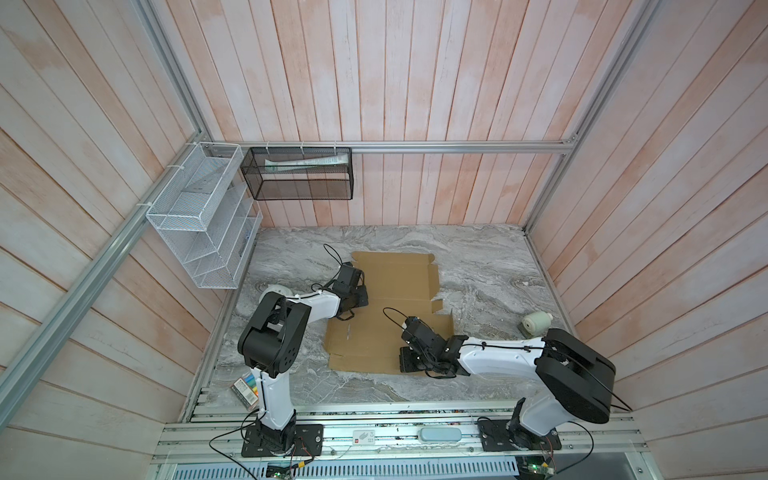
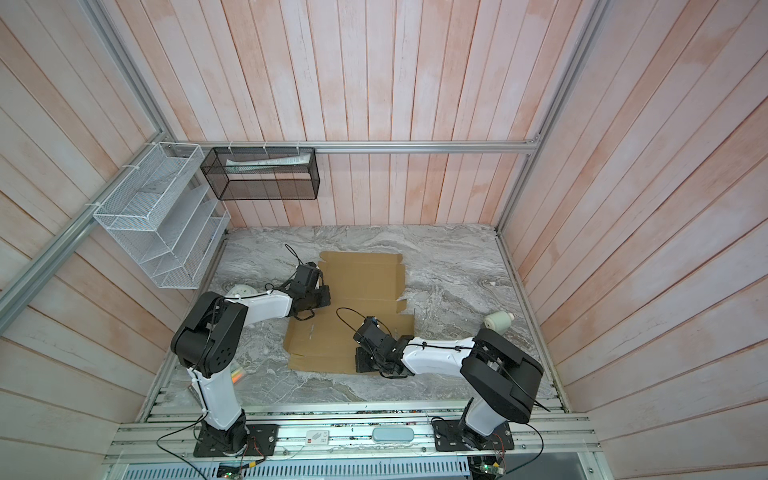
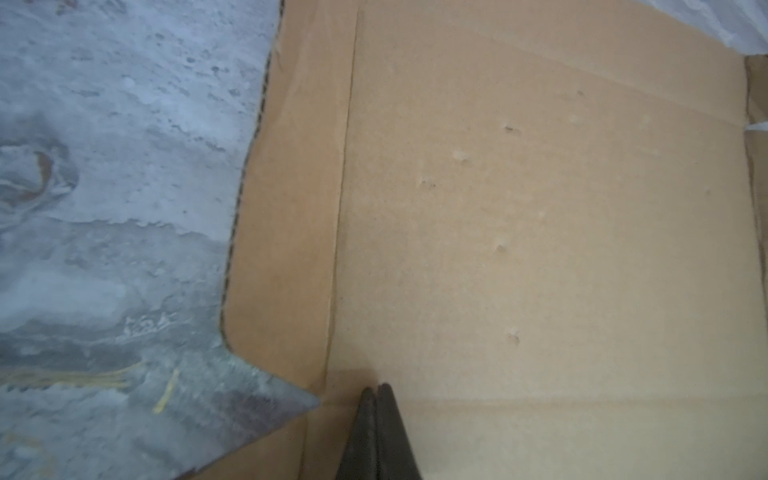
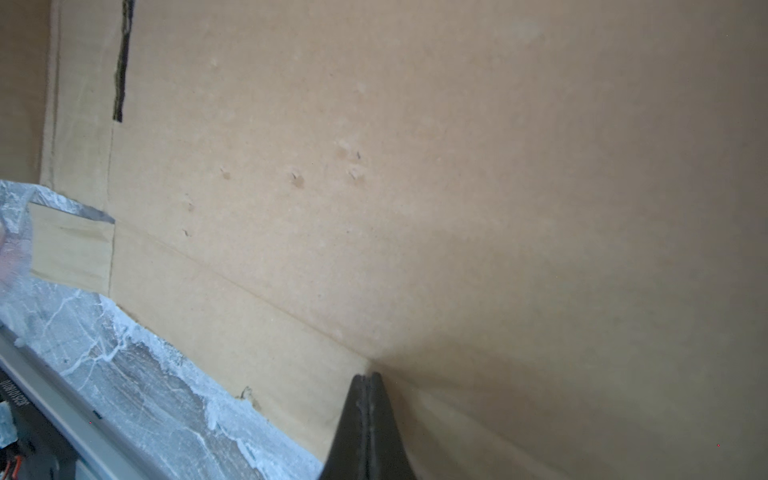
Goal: Fold the paper box
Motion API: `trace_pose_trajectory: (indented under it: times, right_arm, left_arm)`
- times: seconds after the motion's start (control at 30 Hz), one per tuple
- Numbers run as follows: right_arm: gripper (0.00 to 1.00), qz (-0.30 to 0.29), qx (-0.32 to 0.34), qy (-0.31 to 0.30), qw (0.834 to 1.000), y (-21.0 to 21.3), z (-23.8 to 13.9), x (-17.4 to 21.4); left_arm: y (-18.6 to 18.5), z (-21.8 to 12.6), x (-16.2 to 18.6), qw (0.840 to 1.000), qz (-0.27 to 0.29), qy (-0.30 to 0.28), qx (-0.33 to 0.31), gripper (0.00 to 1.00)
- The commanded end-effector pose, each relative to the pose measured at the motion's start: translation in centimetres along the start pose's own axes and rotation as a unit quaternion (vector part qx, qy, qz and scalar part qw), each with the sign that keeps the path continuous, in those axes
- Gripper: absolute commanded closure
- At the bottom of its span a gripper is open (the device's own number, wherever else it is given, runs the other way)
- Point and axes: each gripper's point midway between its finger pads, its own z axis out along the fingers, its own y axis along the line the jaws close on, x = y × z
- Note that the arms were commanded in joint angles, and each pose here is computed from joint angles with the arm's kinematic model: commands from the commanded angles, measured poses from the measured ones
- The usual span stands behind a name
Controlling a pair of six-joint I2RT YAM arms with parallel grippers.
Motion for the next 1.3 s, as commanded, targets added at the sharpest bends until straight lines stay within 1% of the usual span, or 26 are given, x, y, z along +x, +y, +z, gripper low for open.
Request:
trace_pose_trajectory:
  times: [0.0,0.1,0.3,0.47,0.63,0.7,0.8,0.93,1.07,1.17,1.27]
  right_arm:
    - [1.00,0.020,0.036,0.020,0.999,-3.0,0.7,0.9]
    - [1.00,0.034,0.045,0.026,0.998,-4.5,0.9,0.5]
    - [1.00,0.053,0.081,0.032,0.995,-7.4,1.0,-1.3]
    - [1.00,0.060,0.093,0.009,0.994,-9.0,0.1,-5.1]
    - [1.00,0.053,0.097,-0.021,0.994,-10.3,-1.0,-9.6]
    - [1.00,0.042,0.102,-0.033,0.993,-10.5,-1.4,-11.3]
    - [1.00,0.026,0.114,-0.048,0.992,-10.5,-2.4,-13.6]
    - [1.00,0.009,0.113,-0.066,0.991,-9.6,-4.1,-15.0]
    - [1.00,0.003,0.087,-0.079,0.993,-8.0,-5.2,-14.3]
    - [1.00,0.003,0.078,-0.074,0.994,-6.9,-5.4,-12.7]
    - [1.00,0.003,0.067,-0.066,0.996,-5.5,-5.1,-10.7]
  left_arm:
    - [1.9,-0.4,1.6,1.000,-0.015,0.016,-0.022,1.00]
    - [2.1,-0.8,2.4,0.999,-0.022,0.021,-0.018,1.00]
    - [1.7,-1.9,4.7,0.998,-0.048,0.033,0.016,1.00]
    - [0.7,-2.9,5.9,0.997,-0.059,0.037,0.042,1.00]
    - [-1.6,-4.4,6.0,0.995,-0.059,0.034,0.078,1.00]
    - [-2.3,-5.2,5.5,0.994,-0.061,0.026,0.088,1.00]
    - [-3.0,-6.9,3.9,0.993,-0.058,0.005,0.098,1.00]
    - [-3.2,-9.1,0.8,0.996,-0.034,-0.031,0.082,1.00]
    - [-2.3,-9.8,-2.1,0.996,-0.024,-0.055,0.064,1.00]
    - [-1.4,-9.0,-3.6,0.997,-0.021,-0.056,0.051,1.00]
    - [-0.7,-7.4,-4.4,0.998,-0.017,-0.050,0.036,1.00]
